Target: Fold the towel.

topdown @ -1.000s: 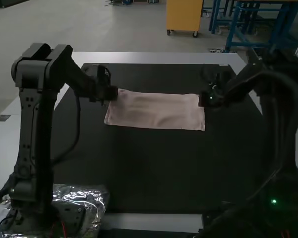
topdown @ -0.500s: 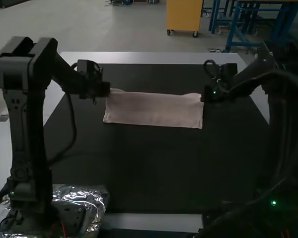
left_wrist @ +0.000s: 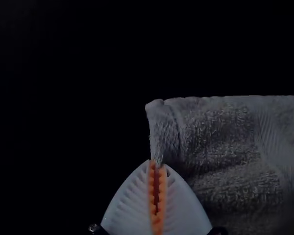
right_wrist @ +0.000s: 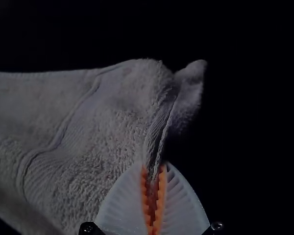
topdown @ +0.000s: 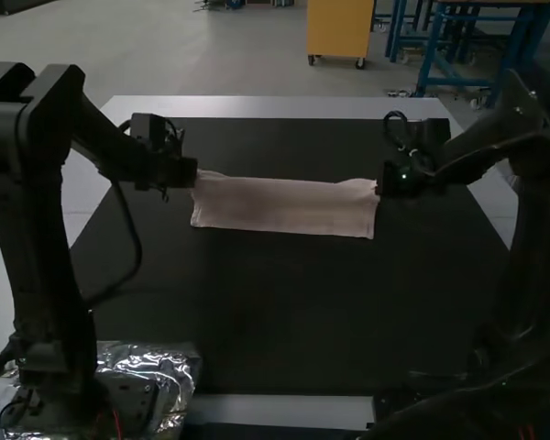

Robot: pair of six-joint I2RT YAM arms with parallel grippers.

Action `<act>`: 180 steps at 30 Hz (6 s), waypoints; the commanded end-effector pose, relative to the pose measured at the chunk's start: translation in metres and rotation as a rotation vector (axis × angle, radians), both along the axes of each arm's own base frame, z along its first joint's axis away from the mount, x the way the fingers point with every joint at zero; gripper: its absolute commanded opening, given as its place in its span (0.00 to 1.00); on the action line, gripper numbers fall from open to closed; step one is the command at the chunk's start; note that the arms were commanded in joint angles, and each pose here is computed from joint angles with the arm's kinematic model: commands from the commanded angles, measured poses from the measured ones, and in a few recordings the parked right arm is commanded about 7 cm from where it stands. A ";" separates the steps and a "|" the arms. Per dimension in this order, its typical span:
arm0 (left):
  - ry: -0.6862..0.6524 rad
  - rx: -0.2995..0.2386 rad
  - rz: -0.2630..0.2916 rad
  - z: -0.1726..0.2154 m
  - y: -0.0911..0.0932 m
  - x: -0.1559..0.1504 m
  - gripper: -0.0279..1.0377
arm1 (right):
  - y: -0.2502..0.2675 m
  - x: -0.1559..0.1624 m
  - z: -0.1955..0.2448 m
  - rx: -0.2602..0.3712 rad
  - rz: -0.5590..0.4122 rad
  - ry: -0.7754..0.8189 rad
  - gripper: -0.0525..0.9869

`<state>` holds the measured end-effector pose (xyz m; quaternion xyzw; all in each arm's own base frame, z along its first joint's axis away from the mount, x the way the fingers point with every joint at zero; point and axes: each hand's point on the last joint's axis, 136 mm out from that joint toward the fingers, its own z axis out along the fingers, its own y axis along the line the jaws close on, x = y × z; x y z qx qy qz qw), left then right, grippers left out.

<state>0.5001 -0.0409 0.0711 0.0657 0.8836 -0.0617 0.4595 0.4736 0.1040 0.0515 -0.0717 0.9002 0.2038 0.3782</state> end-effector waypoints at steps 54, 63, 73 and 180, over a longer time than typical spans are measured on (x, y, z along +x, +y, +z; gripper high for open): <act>-0.016 -0.133 0.116 0.003 0.035 -0.041 0.94 | 0.026 -0.045 -0.077 -0.046 0.058 0.097 0.30; -0.056 -0.129 0.107 0.011 0.033 -0.036 0.94 | -0.030 -0.043 -0.050 -0.005 -0.014 0.056 0.03; -0.104 -0.125 0.093 0.028 0.027 -0.027 0.94 | -0.071 -0.037 0.007 -0.025 -0.056 -0.016 0.03; -0.247 -0.050 0.156 0.054 0.029 -0.020 0.94 | 0.286 -0.070 -0.050 0.295 0.492 -0.097 0.03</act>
